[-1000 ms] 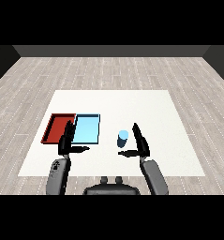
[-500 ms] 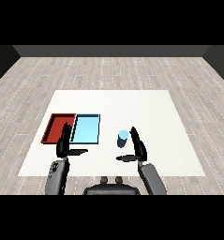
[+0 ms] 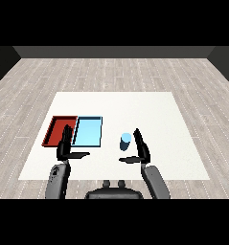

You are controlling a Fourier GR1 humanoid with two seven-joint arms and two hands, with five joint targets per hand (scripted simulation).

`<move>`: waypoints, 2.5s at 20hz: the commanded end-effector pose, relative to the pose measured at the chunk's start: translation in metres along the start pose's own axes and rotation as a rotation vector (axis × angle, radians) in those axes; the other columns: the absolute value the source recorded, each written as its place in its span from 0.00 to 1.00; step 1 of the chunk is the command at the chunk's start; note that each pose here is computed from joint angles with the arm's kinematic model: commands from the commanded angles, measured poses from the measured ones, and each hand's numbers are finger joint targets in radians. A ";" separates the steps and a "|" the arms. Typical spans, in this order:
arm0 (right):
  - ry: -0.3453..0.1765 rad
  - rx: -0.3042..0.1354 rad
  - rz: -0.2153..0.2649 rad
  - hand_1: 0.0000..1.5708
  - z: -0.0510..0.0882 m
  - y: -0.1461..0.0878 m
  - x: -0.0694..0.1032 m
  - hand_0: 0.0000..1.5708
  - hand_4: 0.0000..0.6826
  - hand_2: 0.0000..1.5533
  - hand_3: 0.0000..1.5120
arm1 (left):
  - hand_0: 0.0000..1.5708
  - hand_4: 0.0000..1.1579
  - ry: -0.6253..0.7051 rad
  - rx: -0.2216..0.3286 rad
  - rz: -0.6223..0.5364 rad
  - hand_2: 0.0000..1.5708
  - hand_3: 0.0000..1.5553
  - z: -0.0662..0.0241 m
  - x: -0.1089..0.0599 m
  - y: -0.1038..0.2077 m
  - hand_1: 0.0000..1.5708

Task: Pick the blue can and put it in the blue box

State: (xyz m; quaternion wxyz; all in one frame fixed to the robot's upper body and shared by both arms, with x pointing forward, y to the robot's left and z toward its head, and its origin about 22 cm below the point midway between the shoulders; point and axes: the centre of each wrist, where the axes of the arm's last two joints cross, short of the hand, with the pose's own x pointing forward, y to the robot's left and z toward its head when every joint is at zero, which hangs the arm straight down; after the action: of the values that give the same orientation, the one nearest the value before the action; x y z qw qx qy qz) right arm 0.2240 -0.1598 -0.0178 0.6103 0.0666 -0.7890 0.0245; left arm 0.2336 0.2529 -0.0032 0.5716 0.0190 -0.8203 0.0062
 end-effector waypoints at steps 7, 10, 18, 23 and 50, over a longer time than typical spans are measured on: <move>0.032 -0.021 -0.023 0.00 0.003 -0.012 -0.020 0.00 0.00 0.00 0.00 | 0.00 0.00 -0.006 0.004 -0.037 0.00 0.00 0.0192 -0.014 0.004 0.00; 0.103 -0.065 -0.023 0.00 -0.022 -0.012 -0.029 0.00 0.00 0.00 0.00 | 0.00 0.00 0.005 0.008 -0.025 0.00 0.00 0.0143 -0.019 0.001 0.00; 0.139 -0.085 -0.017 0.00 -0.023 -0.015 -0.031 0.00 0.00 0.00 0.00 | 0.00 0.00 -0.002 0.009 -0.028 0.00 0.00 -0.0036 -0.001 -0.008 0.00; 0.172 -0.105 -0.048 0.00 -0.041 0.014 -0.043 0.00 0.00 0.00 0.00 | 0.00 0.00 -0.001 0.031 -0.008 0.00 0.00 0.0121 -0.009 -0.015 0.00; 0.213 -0.109 -0.117 0.00 -0.048 0.004 -0.080 0.00 0.00 0.00 0.00 | 0.00 0.00 -0.023 0.017 -0.025 0.00 0.00 -0.0058 0.015 0.009 0.00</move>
State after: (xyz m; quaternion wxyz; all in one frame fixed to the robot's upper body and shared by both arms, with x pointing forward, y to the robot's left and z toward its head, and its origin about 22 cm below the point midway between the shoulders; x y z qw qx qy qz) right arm 0.2947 -0.1393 -0.0724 0.6966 0.0856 -0.7106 -0.0498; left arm 0.2332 0.2491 0.0029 0.5635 0.0403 -0.8251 0.0044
